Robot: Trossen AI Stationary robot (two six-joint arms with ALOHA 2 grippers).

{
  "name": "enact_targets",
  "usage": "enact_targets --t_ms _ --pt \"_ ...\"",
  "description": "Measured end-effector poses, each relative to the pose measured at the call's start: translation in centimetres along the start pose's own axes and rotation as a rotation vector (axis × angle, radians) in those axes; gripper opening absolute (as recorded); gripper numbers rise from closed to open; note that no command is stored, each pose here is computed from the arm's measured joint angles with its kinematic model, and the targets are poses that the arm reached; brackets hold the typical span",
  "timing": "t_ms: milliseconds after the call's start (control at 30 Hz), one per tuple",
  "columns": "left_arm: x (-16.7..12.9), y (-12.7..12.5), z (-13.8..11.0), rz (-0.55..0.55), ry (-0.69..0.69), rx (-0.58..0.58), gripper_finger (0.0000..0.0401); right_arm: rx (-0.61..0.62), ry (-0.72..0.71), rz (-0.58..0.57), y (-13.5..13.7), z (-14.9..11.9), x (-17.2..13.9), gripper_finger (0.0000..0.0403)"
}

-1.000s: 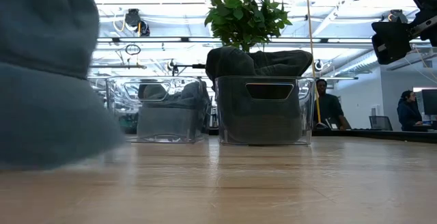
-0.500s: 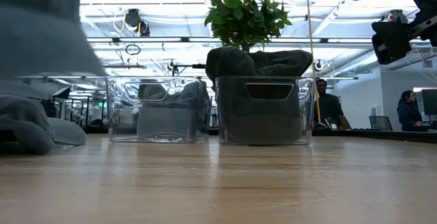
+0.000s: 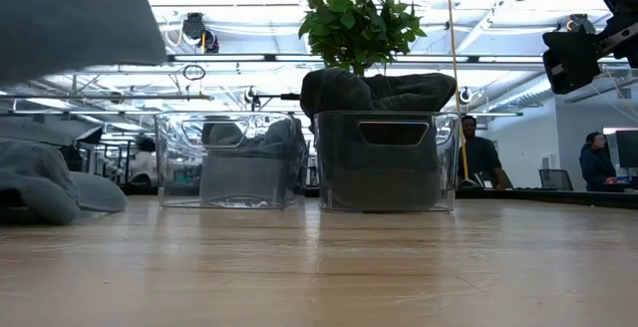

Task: Pick & Place hat
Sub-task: Put the right blue cap into the left transparent bin

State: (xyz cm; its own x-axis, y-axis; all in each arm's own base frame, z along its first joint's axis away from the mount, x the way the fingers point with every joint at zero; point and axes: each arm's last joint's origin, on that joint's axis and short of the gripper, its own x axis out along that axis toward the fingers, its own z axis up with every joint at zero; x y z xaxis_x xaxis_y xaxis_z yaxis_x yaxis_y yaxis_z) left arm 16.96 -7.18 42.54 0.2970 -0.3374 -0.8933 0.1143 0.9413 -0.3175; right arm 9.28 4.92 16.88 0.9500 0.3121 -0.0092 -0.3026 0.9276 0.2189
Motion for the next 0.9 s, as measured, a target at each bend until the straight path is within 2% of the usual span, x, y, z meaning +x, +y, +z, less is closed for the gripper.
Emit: enact_targets --t_ms 133,433,633,900 --pt "-0.6 -0.5 0.4 -0.016 -0.031 0.084 0.0027 0.000 0.000 0.000 0.0 0.0 0.0 0.0267" --pt "-0.8 -0.6 0.6 0.007 -0.048 0.164 0.0027 0.000 0.000 0.000 0.0 0.0 0.0 0.0267" --pt "-0.9 -0.1 0.8 0.025 -0.057 0.139 0.0027 0.000 0.000 0.000 0.0 0.0 0.0 0.0267" --pt "-0.1 2.8 3.0 0.101 -0.044 0.097 0.0027 0.000 -0.001 0.000 0.0 0.0 0.0 0.0267"
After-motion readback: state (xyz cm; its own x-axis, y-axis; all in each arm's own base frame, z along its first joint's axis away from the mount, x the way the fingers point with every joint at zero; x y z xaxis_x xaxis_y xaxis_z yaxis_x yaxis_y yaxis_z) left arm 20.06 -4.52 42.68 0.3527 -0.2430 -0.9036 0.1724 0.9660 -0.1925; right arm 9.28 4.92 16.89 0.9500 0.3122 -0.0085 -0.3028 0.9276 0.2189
